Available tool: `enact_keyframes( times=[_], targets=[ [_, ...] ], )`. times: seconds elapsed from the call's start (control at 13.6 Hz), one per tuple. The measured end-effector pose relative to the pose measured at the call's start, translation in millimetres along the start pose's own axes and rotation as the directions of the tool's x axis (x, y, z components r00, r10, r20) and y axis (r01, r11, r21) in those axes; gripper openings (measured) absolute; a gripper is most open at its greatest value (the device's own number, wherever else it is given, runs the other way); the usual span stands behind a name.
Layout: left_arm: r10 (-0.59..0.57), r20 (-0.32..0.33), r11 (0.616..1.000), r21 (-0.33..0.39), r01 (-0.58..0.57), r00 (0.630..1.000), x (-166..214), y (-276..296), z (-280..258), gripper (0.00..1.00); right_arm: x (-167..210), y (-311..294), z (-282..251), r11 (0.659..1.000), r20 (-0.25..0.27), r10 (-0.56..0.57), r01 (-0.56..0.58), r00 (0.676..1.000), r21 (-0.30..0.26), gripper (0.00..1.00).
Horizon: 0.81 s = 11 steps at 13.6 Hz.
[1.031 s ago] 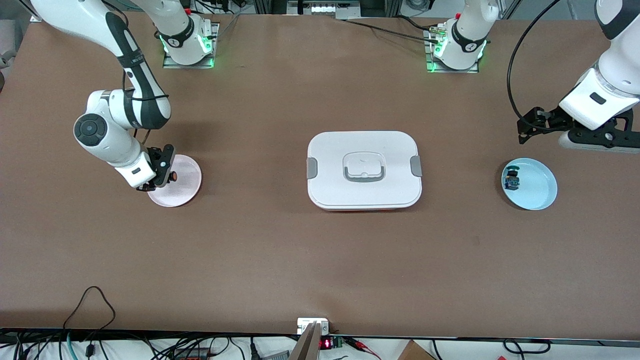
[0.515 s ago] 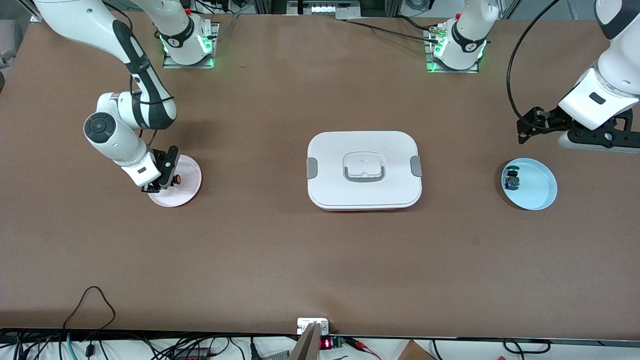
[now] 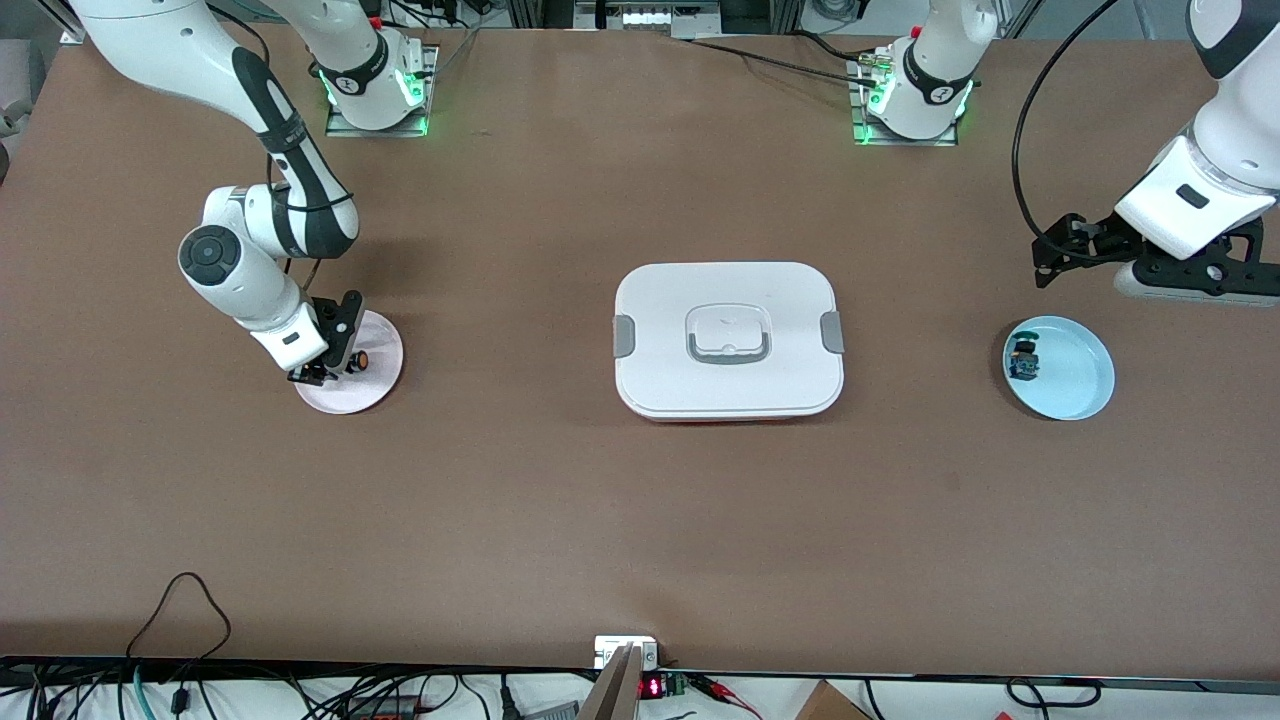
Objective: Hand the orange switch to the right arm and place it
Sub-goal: 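Lower the switch onto the white plate with the right gripper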
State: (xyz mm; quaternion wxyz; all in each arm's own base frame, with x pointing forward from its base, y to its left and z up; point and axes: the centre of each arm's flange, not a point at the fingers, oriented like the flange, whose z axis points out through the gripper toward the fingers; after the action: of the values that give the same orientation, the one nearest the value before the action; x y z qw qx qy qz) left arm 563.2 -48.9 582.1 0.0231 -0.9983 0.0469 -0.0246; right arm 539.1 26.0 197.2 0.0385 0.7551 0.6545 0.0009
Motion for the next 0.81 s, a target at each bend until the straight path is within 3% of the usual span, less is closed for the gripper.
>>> enact_keyframes(
  times=[0.22, 0.59, 0.81],
  targets=[
    [0.0, 0.0, 1.0, 0.0, 0.0, 1.0, 0, 0, 0, 1.0, -1, 4, -20, 1.0, 0.002, 0.027, -0.027, 1.0, 0.006, 0.99],
    [0.0, -0.001, 1.0, 0.0, 0.0, 1.0, 0, 0, 0, 1.0, -3, 27, -104, 0.994, 0.007, 0.11, -0.11, 0.994, 0.006, 1.0],
    [0.0, -0.001, 1.0, 0.0, 0.0, 1.0, 0, 0, 0, 1.0, -2, 50, -157, 0.983, -0.012, 0.174, -0.173, 0.985, 0.053, 1.0]
  ],
)
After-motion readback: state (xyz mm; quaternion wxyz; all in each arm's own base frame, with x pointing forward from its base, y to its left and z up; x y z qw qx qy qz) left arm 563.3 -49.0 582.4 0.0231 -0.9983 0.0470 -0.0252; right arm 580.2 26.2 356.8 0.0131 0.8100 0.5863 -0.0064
